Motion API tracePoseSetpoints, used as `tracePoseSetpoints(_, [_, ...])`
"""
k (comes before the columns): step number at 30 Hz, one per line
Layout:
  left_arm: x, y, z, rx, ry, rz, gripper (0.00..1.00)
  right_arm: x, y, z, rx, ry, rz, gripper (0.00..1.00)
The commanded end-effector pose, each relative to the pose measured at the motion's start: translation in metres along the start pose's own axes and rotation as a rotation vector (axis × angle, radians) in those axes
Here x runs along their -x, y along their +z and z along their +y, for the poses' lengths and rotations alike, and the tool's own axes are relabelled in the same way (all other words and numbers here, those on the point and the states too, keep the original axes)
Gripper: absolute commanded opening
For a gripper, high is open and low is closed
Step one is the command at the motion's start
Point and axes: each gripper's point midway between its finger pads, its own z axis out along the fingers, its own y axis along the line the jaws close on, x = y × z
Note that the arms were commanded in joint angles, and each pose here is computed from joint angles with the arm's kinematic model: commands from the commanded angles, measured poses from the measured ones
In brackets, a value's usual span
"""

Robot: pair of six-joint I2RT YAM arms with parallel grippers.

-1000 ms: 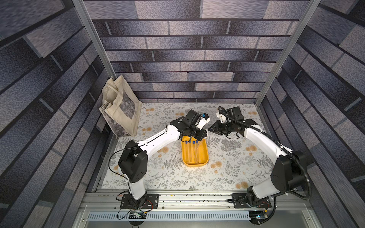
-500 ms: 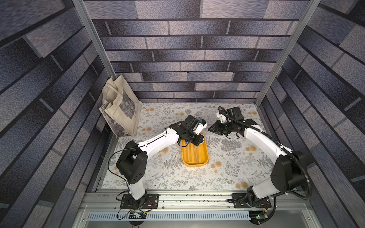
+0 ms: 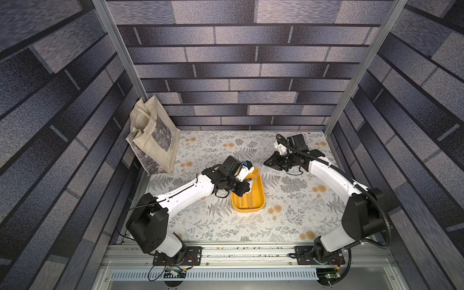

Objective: Wipe the exteriors of test tubes
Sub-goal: Wipe the dirt from the test tube.

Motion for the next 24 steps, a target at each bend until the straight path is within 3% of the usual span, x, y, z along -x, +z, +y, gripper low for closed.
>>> tracePoseSetpoints(1, [0.017, 0.0, -0.005, -0.032, 0.009, -0.029, 0.04, 0.008, -0.005, 0.009, 0.013, -0.009, -0.026, 0.17])
tracePoseSetpoints(16, [0.101, 0.008, -0.012, -0.049, 0.089, -0.112, 0.04, 0.004, -0.01, 0.01, 0.017, -0.01, -0.029, 0.17])
tracePoseSetpoints(24, [0.11, 0.017, -0.006, -0.038, 0.08, -0.106, 0.03, 0.003, -0.01, 0.009, 0.014, -0.011, -0.029, 0.17])
